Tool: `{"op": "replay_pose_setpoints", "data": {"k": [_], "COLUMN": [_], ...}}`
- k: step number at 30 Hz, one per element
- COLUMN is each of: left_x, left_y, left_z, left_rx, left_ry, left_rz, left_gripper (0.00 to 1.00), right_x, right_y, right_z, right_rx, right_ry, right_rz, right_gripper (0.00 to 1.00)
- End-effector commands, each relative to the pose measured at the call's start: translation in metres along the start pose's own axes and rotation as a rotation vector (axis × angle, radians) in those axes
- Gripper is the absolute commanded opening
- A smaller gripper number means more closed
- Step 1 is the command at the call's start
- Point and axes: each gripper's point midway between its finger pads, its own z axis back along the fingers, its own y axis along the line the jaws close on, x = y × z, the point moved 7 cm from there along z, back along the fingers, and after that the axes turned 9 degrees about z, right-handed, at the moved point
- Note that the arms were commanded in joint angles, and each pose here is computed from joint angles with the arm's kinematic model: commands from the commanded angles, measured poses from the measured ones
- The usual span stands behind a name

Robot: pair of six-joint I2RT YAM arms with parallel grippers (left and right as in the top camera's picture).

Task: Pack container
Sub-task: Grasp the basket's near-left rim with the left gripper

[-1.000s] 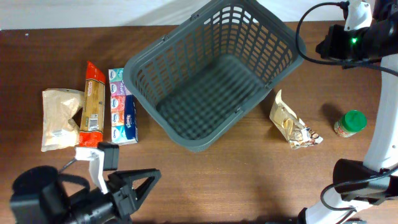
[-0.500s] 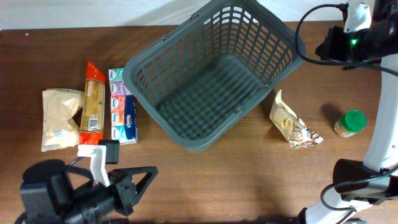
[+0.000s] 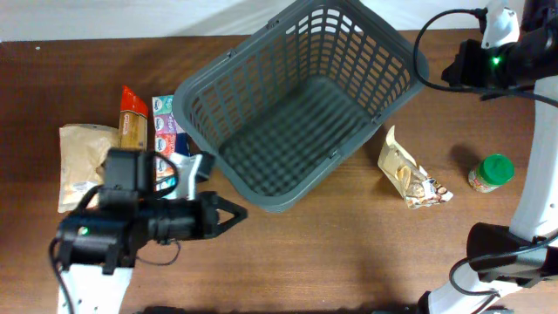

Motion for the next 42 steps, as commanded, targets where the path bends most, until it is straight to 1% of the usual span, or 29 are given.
{"op": "replay_pose_setpoints", "data": {"k": [1, 9, 21, 28, 32, 37, 42], "left_x": [-0.003, -0.006, 0.009, 0.022, 0.033, 0.043, 0.051], "left_y": [-0.009, -0.025, -0.017, -0.016, -0.010, -0.001, 0.006], "left_z": [-0.013, -0.026, -0.030, -0.037, -0.042, -0.033, -0.025], "left_rx": [-0.034, -0.070, 0.028, 0.023, 0.035, 0.047, 0.054], "left_ry": [0.074, 0.109, 0.015, -0.004, -0.008, -0.055, -0.099], "left_rz": [-0.033, -0.087, -0.078, -0.095, -0.068, -0.030, -0.010], "left_gripper": [0.02, 0.02, 0.02, 0.02, 0.02, 0.02, 0.02], "right_x": [0.000, 0.002, -0.003, -0.010, -0.013, -0.014, -0.011], "right_y": [0.003, 0.003, 0.004, 0.005, 0.005, 0.006, 0.011], "right_z": [0.011, 0.011, 0.011, 0.011, 0.011, 0.011, 0.011], "right_rx": [0.006, 0.002, 0.014, 0.019, 0.021, 0.024, 0.082], "right_ry": [-0.030, -0.044, -0.014, 0.023, 0.040, 0.047, 0.023], "right_rz": [0.040, 0.043, 0.033, 0.021, 0.019, 0.022, 0.101], "right_gripper": [0.04, 0.04, 0.04, 0.04, 0.04, 0.04, 0.04]}}
